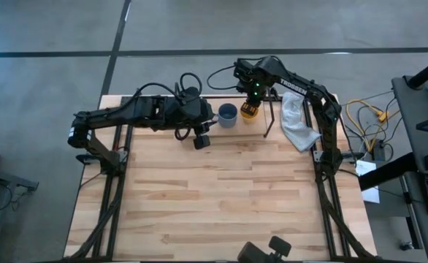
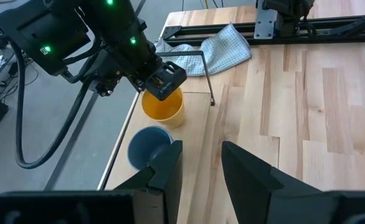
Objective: Stack small to large cups/mugs on shelf
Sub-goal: Put the yellow cup on the shelf, then return to Home Position
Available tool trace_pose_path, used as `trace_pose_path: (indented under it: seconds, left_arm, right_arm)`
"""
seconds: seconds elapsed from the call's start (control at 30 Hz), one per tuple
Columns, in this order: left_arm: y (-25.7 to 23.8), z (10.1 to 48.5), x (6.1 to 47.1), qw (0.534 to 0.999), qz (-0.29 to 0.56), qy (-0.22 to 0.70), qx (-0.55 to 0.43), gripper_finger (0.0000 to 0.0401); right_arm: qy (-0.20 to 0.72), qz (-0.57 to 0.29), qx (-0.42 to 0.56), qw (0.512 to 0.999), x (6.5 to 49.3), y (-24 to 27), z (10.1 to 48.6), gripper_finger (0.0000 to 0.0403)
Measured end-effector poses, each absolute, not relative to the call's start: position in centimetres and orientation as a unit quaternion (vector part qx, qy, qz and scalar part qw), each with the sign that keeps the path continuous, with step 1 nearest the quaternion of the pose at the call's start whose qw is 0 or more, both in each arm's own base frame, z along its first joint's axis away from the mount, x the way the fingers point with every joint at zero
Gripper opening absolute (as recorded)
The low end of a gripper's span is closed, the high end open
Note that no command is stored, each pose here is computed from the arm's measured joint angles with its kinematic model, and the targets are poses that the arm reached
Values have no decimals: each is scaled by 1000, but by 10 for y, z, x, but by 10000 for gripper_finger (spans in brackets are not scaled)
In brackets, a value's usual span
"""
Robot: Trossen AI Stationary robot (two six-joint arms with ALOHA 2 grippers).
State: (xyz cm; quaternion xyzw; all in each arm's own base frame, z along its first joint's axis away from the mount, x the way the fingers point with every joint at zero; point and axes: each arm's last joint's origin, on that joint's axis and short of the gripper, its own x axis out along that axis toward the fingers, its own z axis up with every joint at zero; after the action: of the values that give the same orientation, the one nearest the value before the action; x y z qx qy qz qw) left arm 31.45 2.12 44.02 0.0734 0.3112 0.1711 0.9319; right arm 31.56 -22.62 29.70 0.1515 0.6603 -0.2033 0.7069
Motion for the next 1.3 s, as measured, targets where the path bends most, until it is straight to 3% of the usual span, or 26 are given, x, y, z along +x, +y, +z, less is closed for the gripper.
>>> trace_pose_path:
  seconds: [1.3]
  left_arm:
    - [20,436,315,929,168,320,76,98]
  right_arm:
    - [657,-226,138,706,309,-236,299,54]
